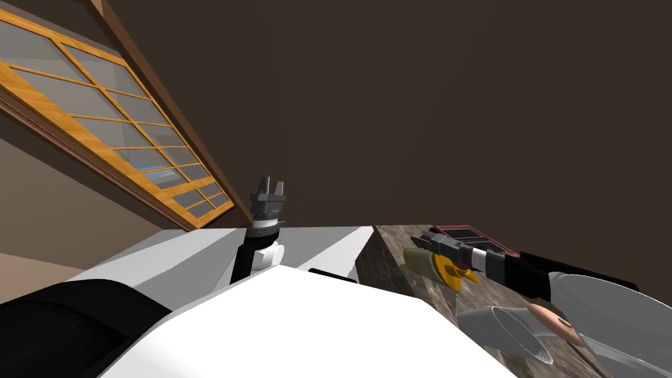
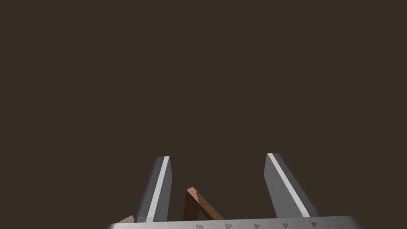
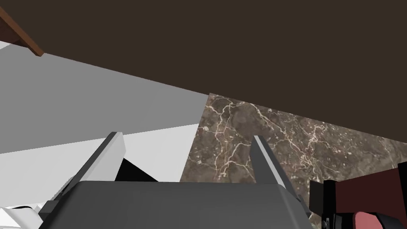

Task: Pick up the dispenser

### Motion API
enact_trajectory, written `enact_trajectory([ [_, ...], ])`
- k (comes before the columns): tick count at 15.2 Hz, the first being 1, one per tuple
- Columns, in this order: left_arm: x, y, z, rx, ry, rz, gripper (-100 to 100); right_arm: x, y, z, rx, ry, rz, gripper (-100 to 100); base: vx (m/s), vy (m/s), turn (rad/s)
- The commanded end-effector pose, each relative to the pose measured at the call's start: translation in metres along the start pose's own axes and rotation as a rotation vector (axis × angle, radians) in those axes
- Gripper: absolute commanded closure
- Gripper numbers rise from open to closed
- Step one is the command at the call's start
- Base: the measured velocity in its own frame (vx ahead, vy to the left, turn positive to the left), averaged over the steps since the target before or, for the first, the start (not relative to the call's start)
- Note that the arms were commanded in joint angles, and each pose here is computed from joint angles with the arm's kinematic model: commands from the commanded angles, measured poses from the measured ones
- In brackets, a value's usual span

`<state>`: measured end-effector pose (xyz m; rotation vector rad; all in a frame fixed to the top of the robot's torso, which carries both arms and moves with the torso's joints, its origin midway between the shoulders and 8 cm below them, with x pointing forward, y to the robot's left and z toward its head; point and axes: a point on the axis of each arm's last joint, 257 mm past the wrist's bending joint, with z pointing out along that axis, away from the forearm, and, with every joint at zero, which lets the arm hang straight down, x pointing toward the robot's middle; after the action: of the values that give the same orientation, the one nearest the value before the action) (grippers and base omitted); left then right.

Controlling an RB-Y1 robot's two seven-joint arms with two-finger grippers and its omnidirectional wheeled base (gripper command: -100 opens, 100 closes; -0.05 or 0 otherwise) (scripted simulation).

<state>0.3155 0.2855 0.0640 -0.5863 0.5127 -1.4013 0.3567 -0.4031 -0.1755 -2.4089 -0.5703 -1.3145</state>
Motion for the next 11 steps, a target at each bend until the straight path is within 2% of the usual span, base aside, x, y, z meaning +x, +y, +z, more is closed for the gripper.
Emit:
enact_trajectory([
  [1,0.000,0.000,0.000,0.000,0.000,0.000,0,-0.003,0.006,-0.008,-0.014,-0.017,0.036,-100,0.065,0.089,-0.063],
  [5,0.000,0.000,0.000,0.000,0.000,0.000,0,-0.007,0.013,-0.022,-0.035,-0.046,0.087,-100,0.072,0.080,-0.075],
  [11,0.000,0.000,0.000,0.000,0.000,0.000,0,-0.015,0.026,-0.047,-0.078,-0.101,0.177,-100,0.064,0.037,-0.085],
])
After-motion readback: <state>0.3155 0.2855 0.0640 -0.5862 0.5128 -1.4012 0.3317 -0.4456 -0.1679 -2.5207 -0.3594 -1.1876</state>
